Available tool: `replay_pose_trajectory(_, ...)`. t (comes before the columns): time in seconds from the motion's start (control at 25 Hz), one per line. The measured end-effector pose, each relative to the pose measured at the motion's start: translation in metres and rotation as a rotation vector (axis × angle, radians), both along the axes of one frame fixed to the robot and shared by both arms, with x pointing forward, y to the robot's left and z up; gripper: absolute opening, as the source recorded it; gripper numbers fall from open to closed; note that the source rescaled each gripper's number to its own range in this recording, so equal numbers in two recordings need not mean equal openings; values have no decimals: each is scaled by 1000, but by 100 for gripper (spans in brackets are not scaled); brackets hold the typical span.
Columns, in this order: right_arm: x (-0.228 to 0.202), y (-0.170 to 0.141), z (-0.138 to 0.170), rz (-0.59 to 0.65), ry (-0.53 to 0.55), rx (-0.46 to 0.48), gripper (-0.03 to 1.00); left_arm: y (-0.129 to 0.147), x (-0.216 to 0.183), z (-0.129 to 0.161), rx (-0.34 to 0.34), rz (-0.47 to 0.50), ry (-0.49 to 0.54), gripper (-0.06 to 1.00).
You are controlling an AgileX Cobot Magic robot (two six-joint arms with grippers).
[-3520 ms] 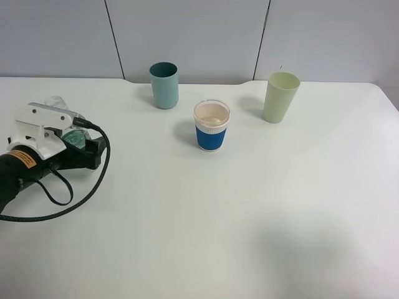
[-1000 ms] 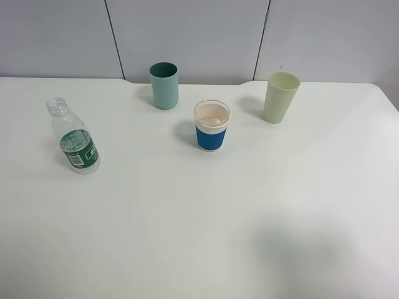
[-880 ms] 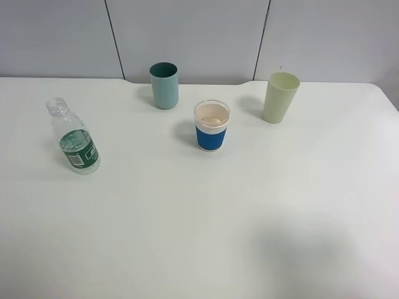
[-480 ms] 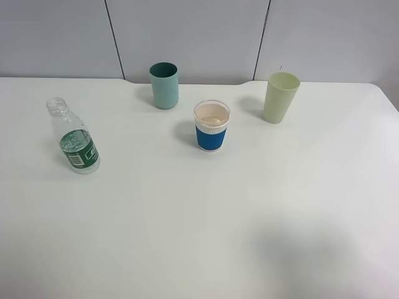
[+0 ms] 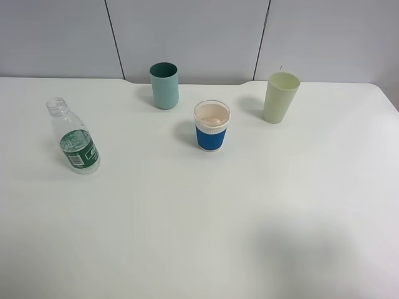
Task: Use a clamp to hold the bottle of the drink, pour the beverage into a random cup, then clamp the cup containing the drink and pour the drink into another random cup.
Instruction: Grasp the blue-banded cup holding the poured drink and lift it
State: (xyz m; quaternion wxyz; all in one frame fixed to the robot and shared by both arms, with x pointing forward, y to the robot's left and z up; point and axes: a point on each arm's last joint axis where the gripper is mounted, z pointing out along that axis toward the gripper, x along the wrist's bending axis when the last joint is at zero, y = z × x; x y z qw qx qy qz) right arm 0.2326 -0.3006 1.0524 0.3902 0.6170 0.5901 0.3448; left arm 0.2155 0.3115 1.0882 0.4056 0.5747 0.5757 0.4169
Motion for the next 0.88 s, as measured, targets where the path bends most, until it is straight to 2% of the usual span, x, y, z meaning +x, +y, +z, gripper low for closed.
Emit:
replay_pose_trajectory(0.24, 0, 0, 0, 0, 0, 0, 99, -1, 17, -34, 9, 0, 131, 100)
replay_pose_trajectory(0.88, 0, 0, 0, 1, 0, 1, 99, -1, 17, -34, 12, -2, 126, 100)
